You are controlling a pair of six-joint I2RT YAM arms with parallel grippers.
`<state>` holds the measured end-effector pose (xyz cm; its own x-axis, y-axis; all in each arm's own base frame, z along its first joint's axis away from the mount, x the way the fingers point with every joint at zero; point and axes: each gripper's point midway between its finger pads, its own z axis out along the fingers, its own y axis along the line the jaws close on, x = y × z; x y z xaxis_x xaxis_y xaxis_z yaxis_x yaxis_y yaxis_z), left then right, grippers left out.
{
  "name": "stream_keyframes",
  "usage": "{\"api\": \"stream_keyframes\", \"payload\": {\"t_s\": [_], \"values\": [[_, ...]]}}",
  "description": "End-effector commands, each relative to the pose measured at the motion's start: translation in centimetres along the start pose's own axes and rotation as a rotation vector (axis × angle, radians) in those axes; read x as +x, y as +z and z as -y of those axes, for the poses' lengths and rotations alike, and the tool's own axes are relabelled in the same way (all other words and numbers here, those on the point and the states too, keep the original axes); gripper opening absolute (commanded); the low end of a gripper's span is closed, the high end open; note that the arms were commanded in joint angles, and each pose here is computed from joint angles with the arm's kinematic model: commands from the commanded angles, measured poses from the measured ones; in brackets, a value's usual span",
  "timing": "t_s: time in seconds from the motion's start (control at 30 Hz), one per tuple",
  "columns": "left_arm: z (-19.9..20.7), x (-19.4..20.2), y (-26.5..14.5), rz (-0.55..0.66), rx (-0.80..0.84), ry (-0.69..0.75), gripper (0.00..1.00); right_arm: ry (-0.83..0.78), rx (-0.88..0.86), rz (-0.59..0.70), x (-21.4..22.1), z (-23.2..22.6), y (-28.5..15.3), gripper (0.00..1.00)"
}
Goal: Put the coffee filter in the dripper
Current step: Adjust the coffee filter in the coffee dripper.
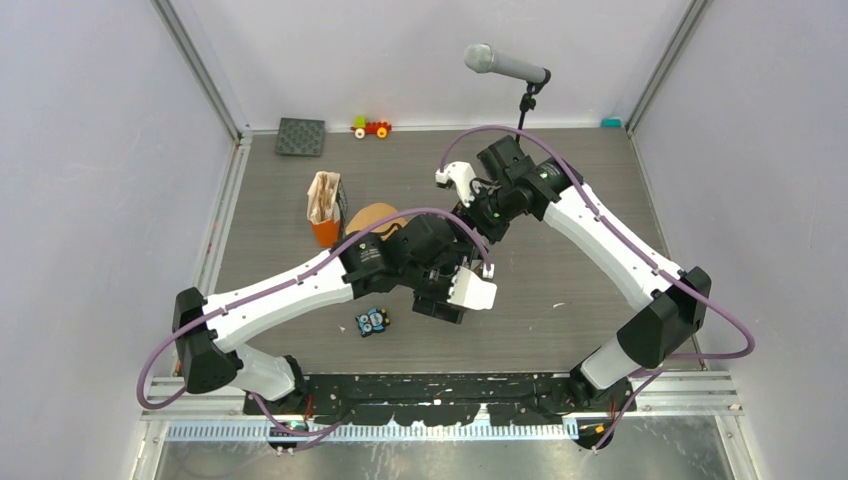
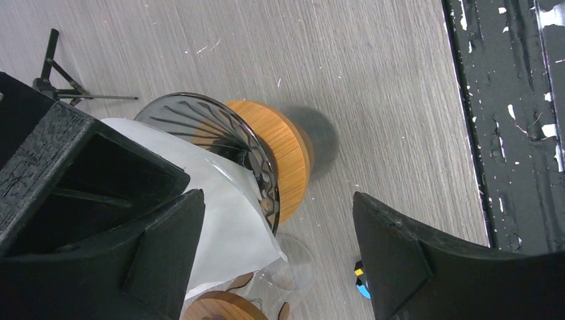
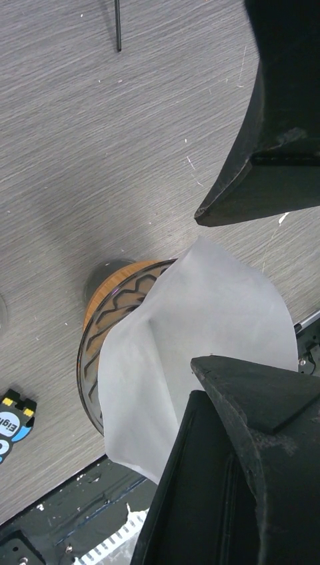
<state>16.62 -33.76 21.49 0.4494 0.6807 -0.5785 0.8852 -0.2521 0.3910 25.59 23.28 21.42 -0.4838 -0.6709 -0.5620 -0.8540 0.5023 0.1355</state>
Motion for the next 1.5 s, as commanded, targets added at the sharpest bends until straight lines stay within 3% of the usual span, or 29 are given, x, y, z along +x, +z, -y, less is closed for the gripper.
{"api": "stream_keyframes", "payload": {"t_s": [0.0, 0.53, 1.47], "values": [[-1.2, -1.8, -1.2, 0.047, -0.039, 0.022, 0.82, -0.034, 0.03, 0.069, -1.9, 0.1, -1.4, 0.75], [0.4, -0.2, -0.7, 0.014, 0.009, 0.055, 0.61, -0.057, 0.058, 0.0, -0.4, 1.5, 0.2, 0.73], [1.5, 2.8, 1.4, -0.032, 0.106, 0.104, 0.57, 0.095, 0.113, -0.053, 1.9, 2.8, 2.6, 0.72]]}}
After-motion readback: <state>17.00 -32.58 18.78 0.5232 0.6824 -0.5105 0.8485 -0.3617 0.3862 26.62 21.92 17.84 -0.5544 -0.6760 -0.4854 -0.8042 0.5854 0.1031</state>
